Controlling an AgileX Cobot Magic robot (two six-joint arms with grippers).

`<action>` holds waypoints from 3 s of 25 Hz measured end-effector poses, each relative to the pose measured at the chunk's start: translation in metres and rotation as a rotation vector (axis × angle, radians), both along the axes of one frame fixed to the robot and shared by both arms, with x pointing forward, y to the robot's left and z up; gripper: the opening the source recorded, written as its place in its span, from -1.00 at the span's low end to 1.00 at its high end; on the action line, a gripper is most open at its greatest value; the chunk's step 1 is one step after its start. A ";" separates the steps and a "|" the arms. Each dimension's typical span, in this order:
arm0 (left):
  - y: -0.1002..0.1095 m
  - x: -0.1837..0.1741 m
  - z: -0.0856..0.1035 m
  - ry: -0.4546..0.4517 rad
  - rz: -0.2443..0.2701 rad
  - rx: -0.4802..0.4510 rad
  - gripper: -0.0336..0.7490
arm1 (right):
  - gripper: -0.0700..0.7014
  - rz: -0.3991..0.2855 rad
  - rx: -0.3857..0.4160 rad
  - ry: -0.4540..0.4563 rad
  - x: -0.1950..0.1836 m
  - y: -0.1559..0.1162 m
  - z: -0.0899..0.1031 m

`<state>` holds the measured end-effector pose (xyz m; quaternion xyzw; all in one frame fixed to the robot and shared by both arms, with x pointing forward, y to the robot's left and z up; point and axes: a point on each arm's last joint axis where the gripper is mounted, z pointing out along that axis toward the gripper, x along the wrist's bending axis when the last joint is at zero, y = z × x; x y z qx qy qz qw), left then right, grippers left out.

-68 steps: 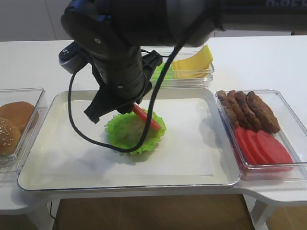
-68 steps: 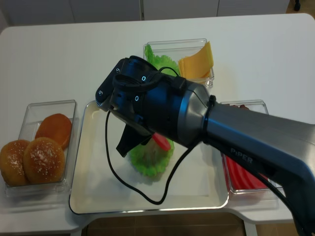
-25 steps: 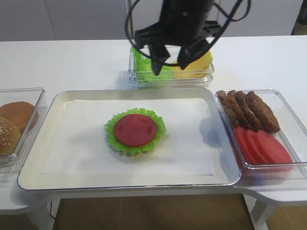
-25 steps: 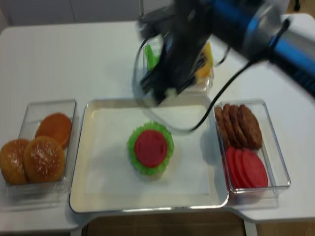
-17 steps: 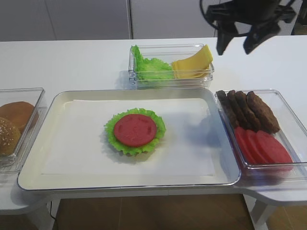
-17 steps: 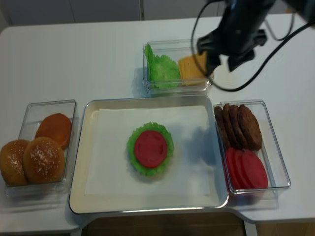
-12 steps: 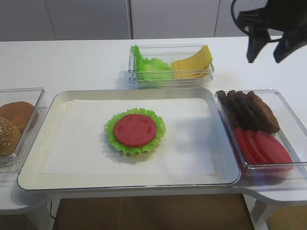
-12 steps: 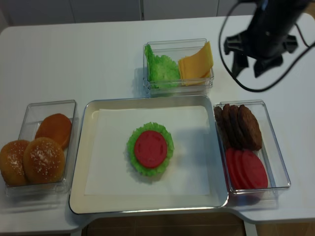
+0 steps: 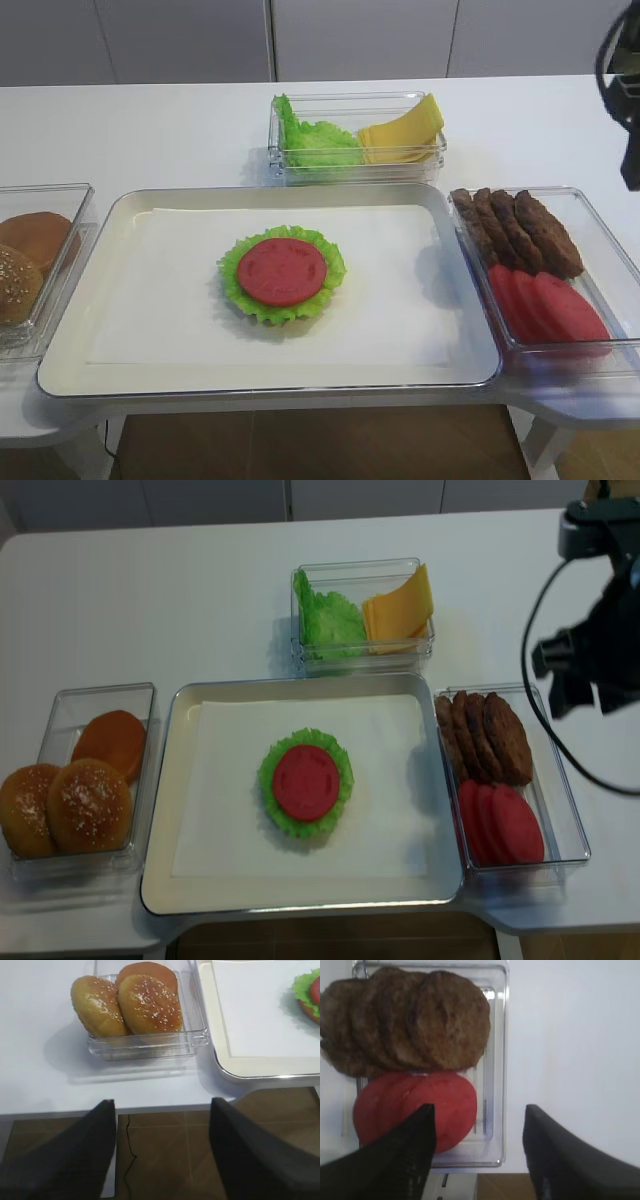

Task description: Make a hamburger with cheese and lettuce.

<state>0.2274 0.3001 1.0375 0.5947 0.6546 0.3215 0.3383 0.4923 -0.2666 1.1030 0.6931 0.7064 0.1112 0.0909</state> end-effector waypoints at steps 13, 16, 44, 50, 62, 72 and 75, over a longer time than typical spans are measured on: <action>0.000 0.000 0.000 0.000 0.000 0.000 0.21 | 0.26 -0.065 0.047 -0.181 -0.111 -0.014 0.012; 0.000 0.000 0.000 0.000 0.000 0.000 0.21 | 0.26 -0.065 0.050 -0.199 -0.134 -0.017 0.009; 0.000 0.000 0.000 0.000 0.000 0.000 0.21 | 0.25 -0.067 0.159 -0.589 -0.270 -0.032 -0.057; 0.000 0.000 0.000 0.000 0.000 0.000 0.21 | 0.21 0.012 0.109 -0.632 -0.276 -0.032 -0.059; 0.000 0.000 0.000 0.000 0.000 0.000 0.21 | 0.21 0.071 0.087 -0.726 -0.263 -0.030 -0.062; 0.000 0.000 0.000 0.000 0.000 0.000 0.21 | 0.21 0.073 0.085 -0.730 -0.262 -0.030 -0.062; 0.000 0.000 0.000 0.000 0.000 0.000 0.21 | 0.21 0.074 0.084 -0.731 -0.262 -0.030 -0.062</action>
